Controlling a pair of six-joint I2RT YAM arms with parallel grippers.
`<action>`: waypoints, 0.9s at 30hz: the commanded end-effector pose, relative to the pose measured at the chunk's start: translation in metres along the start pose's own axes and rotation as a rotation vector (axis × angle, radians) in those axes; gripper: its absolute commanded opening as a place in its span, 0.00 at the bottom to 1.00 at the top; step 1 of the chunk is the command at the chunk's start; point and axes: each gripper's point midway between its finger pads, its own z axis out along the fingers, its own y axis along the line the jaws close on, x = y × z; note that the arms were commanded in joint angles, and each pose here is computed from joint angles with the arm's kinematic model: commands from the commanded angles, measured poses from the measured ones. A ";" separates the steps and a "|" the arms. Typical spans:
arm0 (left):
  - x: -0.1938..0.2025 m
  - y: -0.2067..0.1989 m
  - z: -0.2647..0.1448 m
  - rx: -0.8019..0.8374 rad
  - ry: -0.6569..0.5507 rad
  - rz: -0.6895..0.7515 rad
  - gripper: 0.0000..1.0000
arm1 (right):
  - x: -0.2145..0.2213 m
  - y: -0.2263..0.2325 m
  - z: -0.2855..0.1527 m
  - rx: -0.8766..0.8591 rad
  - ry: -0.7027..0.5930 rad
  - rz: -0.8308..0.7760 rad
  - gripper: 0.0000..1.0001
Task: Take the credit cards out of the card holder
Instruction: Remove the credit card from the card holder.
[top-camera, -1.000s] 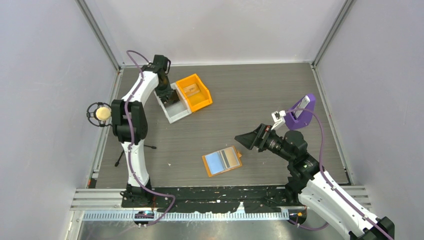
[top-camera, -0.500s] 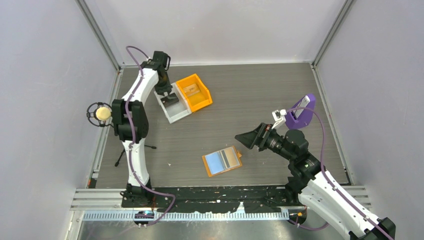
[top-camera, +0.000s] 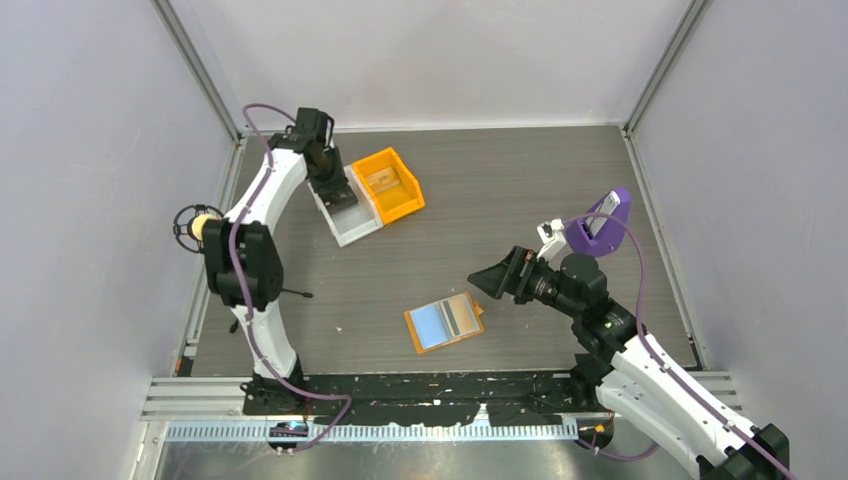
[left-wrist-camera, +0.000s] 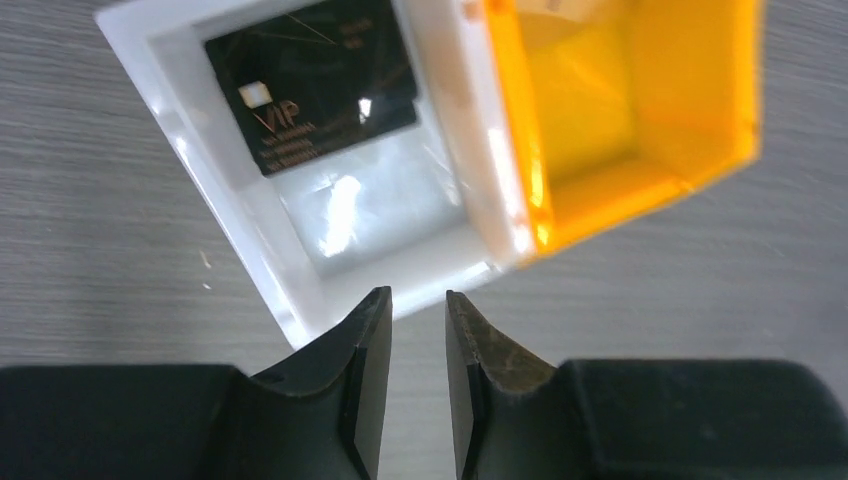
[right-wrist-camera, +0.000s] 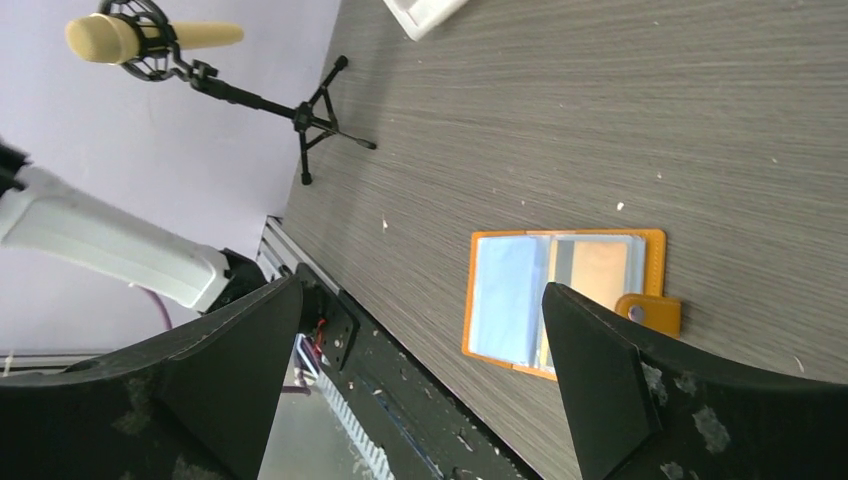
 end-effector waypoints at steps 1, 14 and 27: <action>-0.002 -0.051 -0.066 0.226 -0.103 0.056 0.29 | -0.004 0.001 -0.001 0.017 0.006 -0.030 1.00; 0.128 -0.096 -0.155 0.579 -0.015 0.186 0.29 | 0.040 -0.028 -0.004 0.072 0.194 -0.043 0.77; 0.258 -0.092 -0.132 0.816 0.067 0.141 0.30 | 0.048 -0.041 0.002 0.119 0.205 -0.051 0.60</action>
